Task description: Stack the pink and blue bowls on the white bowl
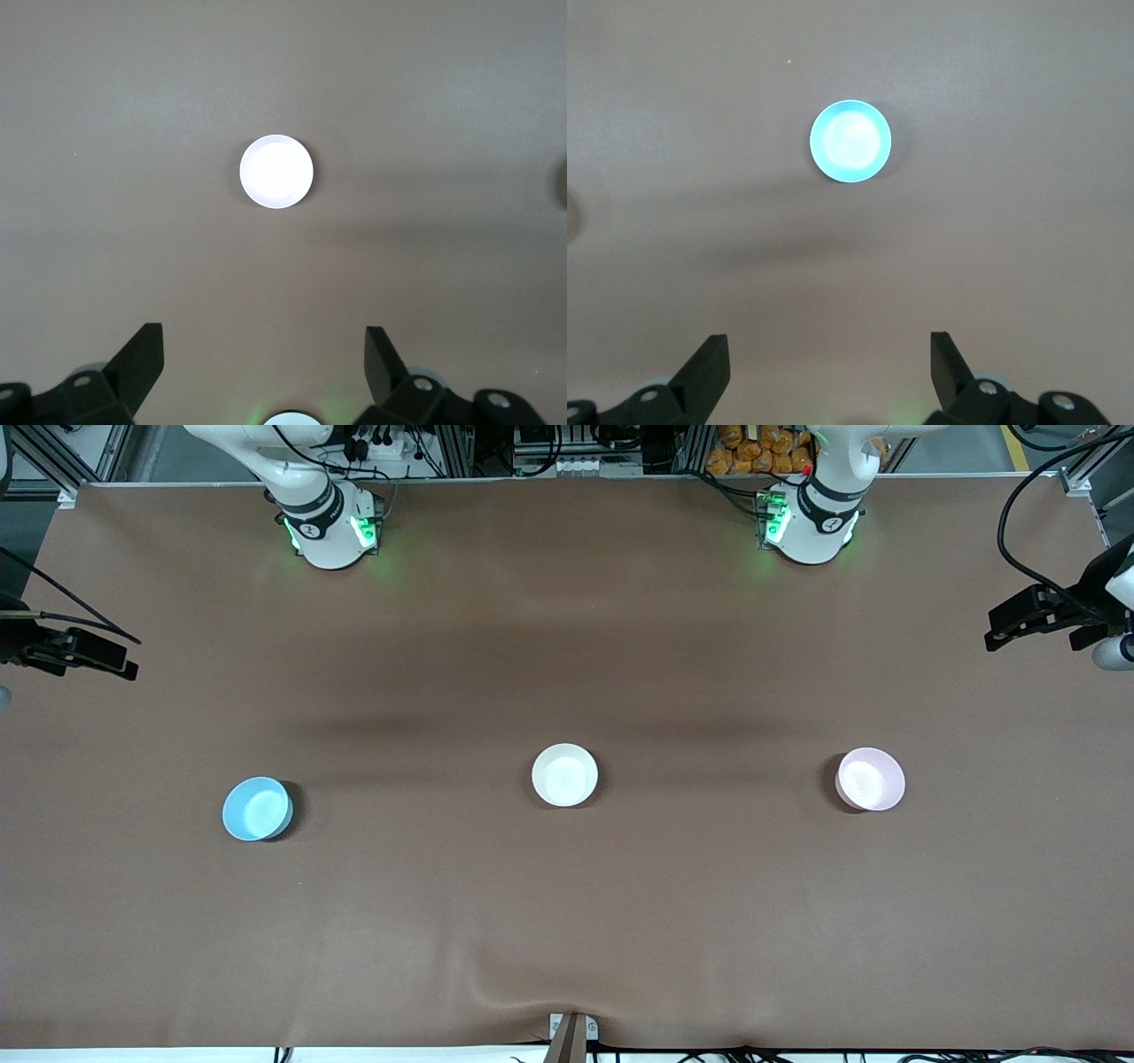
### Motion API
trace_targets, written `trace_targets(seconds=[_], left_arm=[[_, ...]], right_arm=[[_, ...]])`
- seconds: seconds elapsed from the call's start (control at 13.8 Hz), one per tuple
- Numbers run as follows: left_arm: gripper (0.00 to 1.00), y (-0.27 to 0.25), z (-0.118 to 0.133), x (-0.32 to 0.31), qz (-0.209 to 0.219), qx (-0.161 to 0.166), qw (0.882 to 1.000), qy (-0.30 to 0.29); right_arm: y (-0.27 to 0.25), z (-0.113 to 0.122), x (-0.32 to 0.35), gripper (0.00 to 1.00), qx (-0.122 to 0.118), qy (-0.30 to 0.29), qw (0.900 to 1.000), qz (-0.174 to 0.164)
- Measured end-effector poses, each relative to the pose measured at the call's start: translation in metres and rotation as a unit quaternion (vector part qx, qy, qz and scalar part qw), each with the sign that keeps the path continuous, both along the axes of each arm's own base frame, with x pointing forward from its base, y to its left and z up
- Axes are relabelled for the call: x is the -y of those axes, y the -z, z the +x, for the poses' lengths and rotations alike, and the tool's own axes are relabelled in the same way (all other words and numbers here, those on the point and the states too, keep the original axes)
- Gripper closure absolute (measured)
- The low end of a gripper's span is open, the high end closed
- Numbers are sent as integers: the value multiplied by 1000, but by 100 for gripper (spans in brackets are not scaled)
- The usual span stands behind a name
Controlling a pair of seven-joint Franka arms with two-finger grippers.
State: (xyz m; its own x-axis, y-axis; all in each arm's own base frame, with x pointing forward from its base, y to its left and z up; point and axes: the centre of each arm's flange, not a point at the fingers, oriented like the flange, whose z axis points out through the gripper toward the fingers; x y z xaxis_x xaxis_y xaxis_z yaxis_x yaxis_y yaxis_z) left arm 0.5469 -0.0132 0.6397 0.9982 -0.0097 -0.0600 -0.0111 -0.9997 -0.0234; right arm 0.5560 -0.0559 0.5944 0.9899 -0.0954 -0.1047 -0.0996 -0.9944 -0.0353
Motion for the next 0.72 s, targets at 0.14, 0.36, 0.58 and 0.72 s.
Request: trace_targets(seconds=[0.14, 0.36, 0.58, 0.72], left_arm=[[0, 0, 0, -1, -1, 0, 1000, -1], [0, 1, 1, -5, -2, -1, 1000, -5], [0, 13, 7, -13, -3, -12, 1000, -11], [0, 32, 16, -19, -6, -30, 1000, -9]], right_arm=[[-1, 1, 1, 0, 6, 0, 1000, -1], [-2, 2, 1, 0, 11, -2, 1000, -1], [-1, 2, 1, 0, 11, -5, 1000, -1], [1, 3, 1, 0, 12, -6, 1000, -1]])
